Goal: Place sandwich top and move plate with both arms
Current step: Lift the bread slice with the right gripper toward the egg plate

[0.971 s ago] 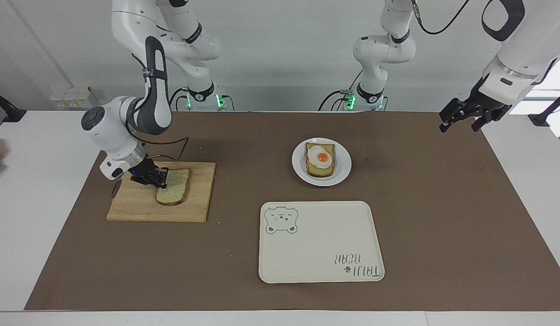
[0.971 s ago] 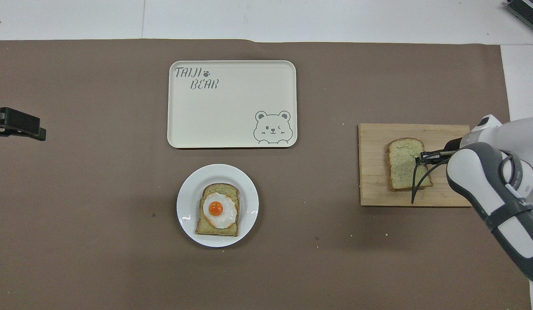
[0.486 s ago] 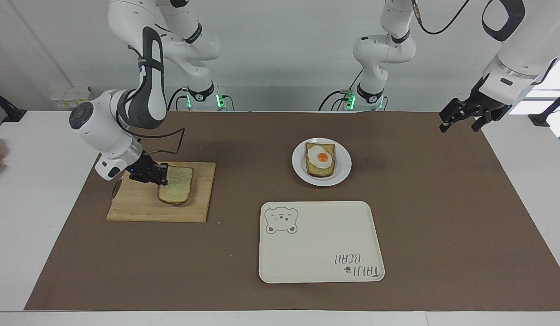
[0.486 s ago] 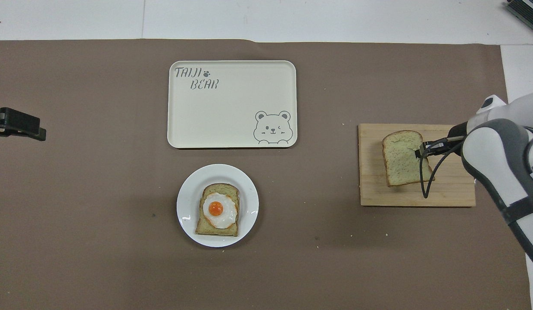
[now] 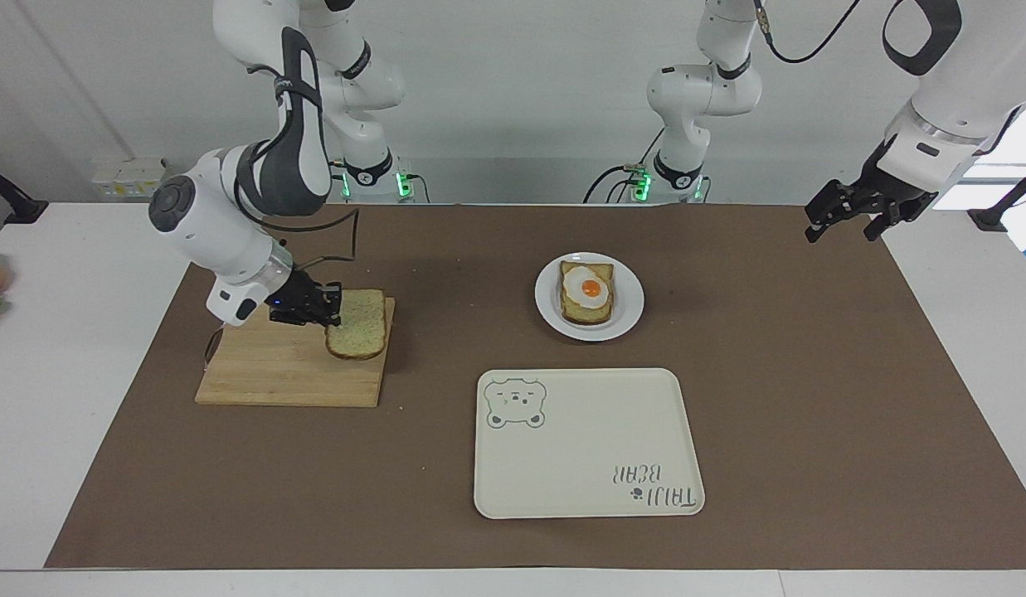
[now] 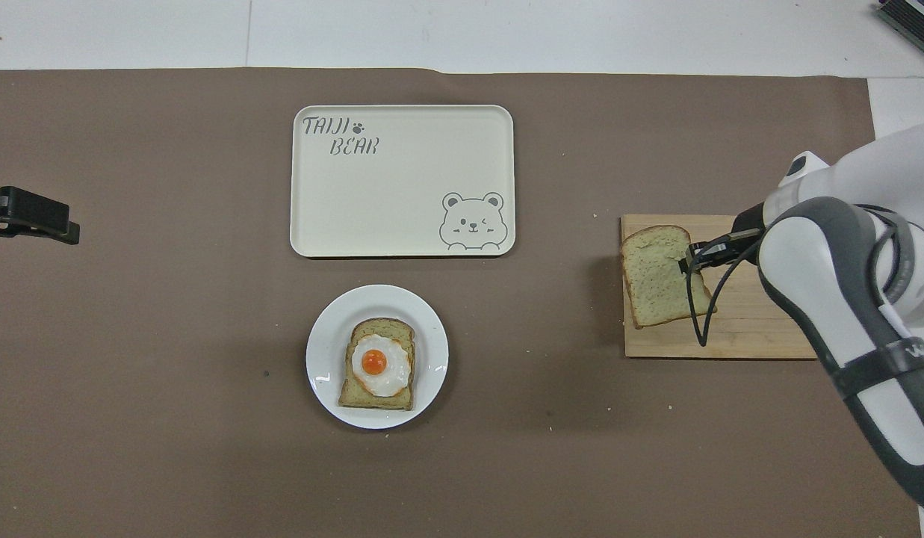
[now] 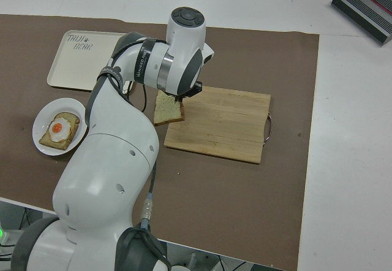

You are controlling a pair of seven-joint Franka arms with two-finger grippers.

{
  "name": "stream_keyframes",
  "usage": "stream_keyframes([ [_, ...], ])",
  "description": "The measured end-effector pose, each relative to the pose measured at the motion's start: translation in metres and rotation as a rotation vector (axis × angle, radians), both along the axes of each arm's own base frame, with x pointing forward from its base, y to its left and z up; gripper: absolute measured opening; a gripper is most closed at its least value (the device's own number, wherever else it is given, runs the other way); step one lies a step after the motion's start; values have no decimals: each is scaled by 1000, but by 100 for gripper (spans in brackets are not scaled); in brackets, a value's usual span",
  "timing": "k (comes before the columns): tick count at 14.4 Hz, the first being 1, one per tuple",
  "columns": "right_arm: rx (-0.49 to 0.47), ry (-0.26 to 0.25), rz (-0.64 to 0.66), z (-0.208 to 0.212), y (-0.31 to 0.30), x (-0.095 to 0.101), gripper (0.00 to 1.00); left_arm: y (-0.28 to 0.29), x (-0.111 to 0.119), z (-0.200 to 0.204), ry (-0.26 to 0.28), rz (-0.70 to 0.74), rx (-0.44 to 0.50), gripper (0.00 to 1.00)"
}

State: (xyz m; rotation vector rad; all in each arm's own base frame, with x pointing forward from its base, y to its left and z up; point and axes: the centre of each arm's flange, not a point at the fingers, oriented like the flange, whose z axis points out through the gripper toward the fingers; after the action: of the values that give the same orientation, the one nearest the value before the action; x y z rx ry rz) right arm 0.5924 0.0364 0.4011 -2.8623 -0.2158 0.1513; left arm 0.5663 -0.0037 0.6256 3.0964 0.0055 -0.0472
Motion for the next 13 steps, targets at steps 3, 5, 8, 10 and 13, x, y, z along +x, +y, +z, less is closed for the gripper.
stream_keyframes([
  [3,-18,-13,-47,3,58,-1,12,0,0,0,0,0,0,100],
  [5,-23,-10,-69,4,90,-5,12,0,0,0,0,0,0,100],
  [8,26,4,-120,6,140,-14,12,0,0,0,0,0,0,100],
  [10,49,-17,-155,4,180,-20,12,0,0,0,0,0,0,100],
  [13,73,-17,-177,-10,235,-34,12,0,0,0,0,0,0,100],
])
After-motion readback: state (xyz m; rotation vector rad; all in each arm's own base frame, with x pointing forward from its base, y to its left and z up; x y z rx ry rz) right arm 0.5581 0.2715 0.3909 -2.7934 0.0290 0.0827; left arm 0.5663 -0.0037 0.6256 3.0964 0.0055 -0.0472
